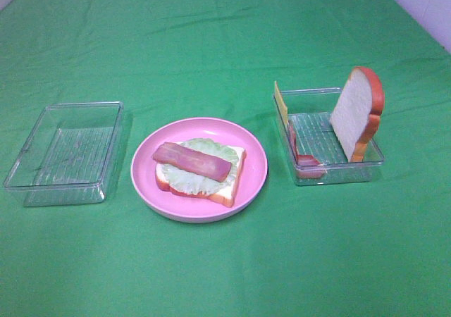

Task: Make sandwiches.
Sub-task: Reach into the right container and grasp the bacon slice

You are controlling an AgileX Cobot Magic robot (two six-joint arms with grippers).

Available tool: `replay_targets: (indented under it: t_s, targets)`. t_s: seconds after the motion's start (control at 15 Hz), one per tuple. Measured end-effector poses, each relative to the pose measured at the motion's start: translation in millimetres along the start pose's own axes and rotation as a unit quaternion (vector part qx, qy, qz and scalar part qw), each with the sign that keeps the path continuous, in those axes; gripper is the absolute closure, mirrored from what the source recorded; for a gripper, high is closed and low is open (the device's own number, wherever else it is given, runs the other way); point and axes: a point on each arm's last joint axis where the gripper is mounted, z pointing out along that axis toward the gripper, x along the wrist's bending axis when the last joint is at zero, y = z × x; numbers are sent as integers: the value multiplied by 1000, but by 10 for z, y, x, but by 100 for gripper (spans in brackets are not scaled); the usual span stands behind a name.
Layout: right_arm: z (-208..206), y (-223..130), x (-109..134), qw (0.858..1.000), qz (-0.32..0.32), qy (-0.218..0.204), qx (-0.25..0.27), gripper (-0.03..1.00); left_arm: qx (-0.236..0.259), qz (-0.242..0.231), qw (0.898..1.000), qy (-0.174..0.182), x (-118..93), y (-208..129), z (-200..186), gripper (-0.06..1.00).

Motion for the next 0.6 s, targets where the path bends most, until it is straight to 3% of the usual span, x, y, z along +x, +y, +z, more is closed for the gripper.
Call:
replay_targets:
  t_s: [0.4, 0.47, 0.6]
  targets:
    - [300, 409, -13, 1000, 23, 14, 10, 20, -126, -3, 992, -24, 110, -687, -217, 1]
    - [540, 563, -8, 997, 46, 30, 46, 20, -167, 12, 985, -27, 137, -838, -277, 1]
    - [729, 707, -9, 994, 59, 39, 86, 20, -168, 26, 985, -25, 145, -905, -222, 1]
